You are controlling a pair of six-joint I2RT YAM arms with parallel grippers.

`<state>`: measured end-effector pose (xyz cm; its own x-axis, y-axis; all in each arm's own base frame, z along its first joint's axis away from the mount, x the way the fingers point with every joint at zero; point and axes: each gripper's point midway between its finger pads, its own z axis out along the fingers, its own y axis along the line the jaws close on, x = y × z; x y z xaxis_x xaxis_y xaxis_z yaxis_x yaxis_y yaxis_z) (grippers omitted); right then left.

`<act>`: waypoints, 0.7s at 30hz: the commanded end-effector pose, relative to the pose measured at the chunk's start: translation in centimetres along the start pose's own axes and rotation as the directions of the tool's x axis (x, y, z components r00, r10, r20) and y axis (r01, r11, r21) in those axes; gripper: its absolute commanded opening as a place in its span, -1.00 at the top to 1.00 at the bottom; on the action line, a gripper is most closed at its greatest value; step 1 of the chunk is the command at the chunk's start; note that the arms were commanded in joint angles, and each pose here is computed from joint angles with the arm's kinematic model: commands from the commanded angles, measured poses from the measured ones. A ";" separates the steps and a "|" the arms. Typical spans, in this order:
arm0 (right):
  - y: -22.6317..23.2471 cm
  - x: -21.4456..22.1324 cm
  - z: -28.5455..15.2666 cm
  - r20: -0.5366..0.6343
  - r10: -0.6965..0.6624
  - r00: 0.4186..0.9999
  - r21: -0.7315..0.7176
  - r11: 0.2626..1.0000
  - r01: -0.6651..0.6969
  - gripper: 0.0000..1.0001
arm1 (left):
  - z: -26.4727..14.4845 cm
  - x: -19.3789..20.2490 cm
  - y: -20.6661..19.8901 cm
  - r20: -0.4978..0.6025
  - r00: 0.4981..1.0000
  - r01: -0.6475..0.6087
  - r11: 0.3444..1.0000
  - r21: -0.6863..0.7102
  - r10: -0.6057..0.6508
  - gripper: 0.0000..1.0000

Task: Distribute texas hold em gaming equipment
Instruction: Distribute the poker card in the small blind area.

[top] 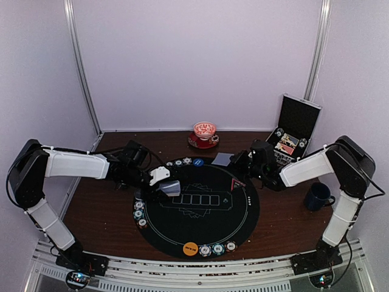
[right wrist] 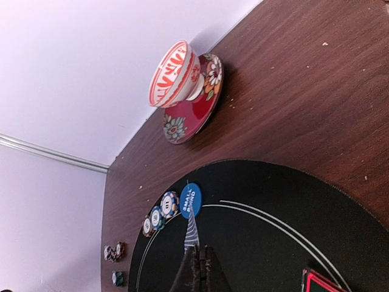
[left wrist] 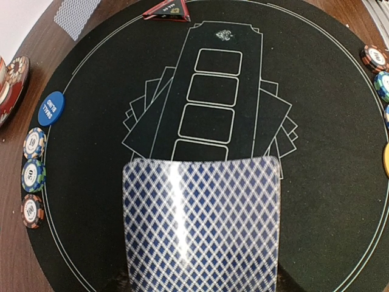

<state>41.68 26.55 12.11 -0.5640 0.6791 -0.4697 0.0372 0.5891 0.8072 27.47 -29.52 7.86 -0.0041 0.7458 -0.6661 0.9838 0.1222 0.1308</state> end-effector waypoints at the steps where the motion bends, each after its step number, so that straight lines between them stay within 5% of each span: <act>1: -1.6 -1.4 1.9 0.086 0.017 0.996 0.072 0.997 -0.024 1.00 | -0.5 -1.6 0.4 0.050 0.998 -0.028 1.000 -0.008 0.028 0.02; 17: -4.4 0.9 6.9 0.079 0.059 0.995 0.132 0.989 -0.069 1.00 | -0.3 -1.5 0.4 0.046 0.998 -0.030 1.000 -0.005 0.030 0.02; 21: -4.3 2.2 7.0 0.048 0.047 0.998 0.141 0.989 -0.053 0.87 | -0.3 -1.5 0.3 0.046 0.999 -0.029 1.000 -0.002 0.029 0.03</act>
<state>46.02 27.31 4.74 -0.5130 0.7303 -0.4511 0.1952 0.6110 0.7672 27.45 -29.52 7.86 -0.0040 0.7457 -0.6663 0.9841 0.1213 0.1299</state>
